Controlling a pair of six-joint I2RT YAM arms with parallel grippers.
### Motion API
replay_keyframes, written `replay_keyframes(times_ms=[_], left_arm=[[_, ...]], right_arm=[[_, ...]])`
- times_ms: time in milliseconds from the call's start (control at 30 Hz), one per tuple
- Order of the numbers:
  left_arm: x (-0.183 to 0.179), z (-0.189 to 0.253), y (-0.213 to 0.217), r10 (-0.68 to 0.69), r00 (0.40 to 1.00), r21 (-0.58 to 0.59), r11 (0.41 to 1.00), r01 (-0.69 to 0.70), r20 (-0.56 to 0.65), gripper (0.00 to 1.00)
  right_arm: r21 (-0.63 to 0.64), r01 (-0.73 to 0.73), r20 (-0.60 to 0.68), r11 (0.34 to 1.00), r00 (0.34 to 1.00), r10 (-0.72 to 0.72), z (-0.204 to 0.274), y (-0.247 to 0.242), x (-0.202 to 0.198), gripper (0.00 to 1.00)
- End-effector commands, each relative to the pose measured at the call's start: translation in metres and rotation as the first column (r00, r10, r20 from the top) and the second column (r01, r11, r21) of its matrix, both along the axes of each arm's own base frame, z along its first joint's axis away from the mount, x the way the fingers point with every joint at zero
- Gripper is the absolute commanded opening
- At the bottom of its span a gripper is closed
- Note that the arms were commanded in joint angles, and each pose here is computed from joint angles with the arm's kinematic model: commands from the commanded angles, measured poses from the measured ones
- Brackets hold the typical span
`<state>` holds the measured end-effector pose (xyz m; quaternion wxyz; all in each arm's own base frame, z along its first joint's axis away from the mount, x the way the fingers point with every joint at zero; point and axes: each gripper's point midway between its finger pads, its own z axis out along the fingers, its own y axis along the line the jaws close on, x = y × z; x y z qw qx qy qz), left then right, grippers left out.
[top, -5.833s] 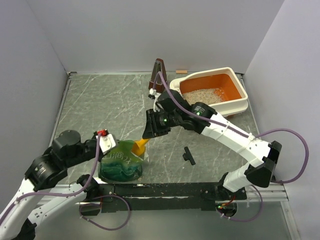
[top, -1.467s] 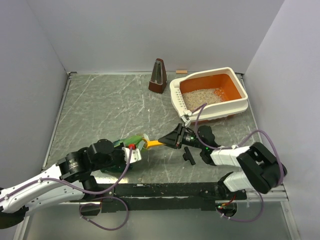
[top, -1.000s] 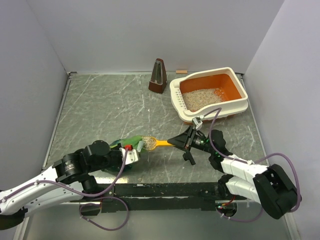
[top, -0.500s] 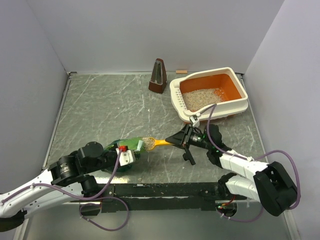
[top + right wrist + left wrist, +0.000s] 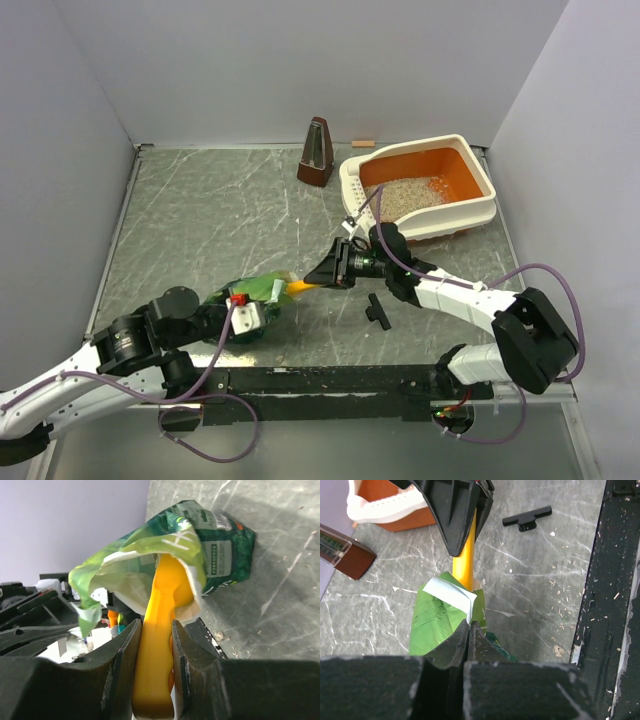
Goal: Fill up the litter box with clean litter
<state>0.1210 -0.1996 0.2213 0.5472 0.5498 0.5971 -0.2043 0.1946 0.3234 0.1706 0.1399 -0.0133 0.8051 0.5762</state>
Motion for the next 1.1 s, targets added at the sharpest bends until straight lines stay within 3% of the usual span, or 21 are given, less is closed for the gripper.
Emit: replay_keyframes(times_ms=[0, 433, 1067], left_arm=[[-0.004, 0.008, 0.0, -0.01, 1.0, -0.062, 0.998, 0.011, 0.008, 0.01], [-0.006, 0.005, -0.004, -0.025, 1.0, -0.054, 0.998, 0.024, -0.008, 0.01], [0.0, -0.004, -0.011, -0.015, 0.999, -0.014, 1.0, 0.015, -0.028, 0.01]], right_arm=[[0.024, -0.049, 0.007, 0.998, 0.999, 0.049, 0.007, -0.001, -0.008, 0.0], [0.2, 0.026, -0.001, 0.979, 1.0, -0.026, 0.014, -0.025, -0.019, 0.0], [0.239, 0.13, 0.019, 0.962, 0.99, -0.139, 0.024, -0.07, -0.023, 0.0]])
